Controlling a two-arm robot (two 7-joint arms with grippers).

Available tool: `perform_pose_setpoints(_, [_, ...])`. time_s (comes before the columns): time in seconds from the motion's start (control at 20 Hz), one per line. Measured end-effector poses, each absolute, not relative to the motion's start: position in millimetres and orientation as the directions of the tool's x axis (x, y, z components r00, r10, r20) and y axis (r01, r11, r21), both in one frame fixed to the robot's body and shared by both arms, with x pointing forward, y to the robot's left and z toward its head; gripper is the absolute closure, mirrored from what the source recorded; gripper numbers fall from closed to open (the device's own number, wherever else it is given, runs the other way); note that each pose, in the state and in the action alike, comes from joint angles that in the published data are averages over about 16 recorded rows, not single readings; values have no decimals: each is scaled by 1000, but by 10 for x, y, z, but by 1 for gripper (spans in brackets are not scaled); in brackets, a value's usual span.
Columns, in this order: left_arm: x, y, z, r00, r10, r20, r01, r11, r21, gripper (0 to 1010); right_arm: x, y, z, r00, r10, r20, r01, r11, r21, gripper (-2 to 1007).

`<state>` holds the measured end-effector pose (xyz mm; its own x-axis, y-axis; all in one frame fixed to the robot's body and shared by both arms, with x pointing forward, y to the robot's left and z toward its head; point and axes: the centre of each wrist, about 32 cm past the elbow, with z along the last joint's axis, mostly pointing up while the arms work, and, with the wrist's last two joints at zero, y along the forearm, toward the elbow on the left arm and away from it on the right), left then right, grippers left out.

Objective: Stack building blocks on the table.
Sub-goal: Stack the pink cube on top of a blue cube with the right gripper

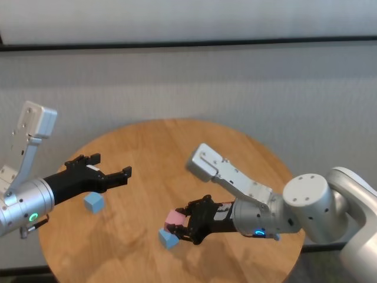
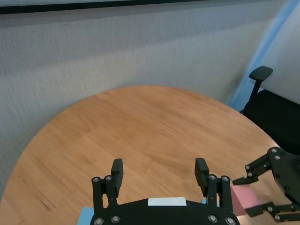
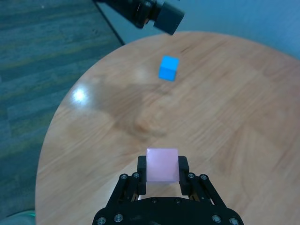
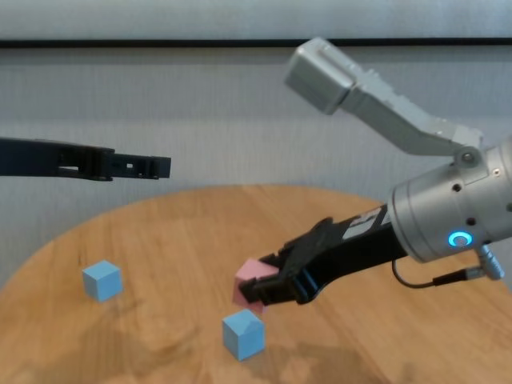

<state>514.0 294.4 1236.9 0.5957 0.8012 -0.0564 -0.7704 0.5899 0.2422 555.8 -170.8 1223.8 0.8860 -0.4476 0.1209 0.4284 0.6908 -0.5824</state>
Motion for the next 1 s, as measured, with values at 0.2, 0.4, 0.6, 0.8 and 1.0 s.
perform_pose_setpoints(0.2, [5140,2944,12369,596,801,-56,-770,590,242,7,5561,-1612,12237,899,-421,119,400,681,-614,634])
perform_pose_setpoints(0.4, [5140,2944,12369,596,801,-56,-770,590,242,7,5573,-1552,12227,903,-413,119,387,660,-644,634])
perform_pose_setpoints(0.6, [5140,2944,12369,596,801,-56,-770,590,242,7,5591,-1515,12221,901,-416,122,385,639,-666,634])
perform_pose_setpoints(0.8, [5140,2944,12369,596,801,-56,-770,590,242,7,5610,-1488,12224,895,-428,128,394,621,-678,635])
perform_pose_setpoints(1.0, [5140,2944,12369,596,801,-56,-770,590,242,7,5630,-1464,12238,887,-443,129,404,611,-681,635])
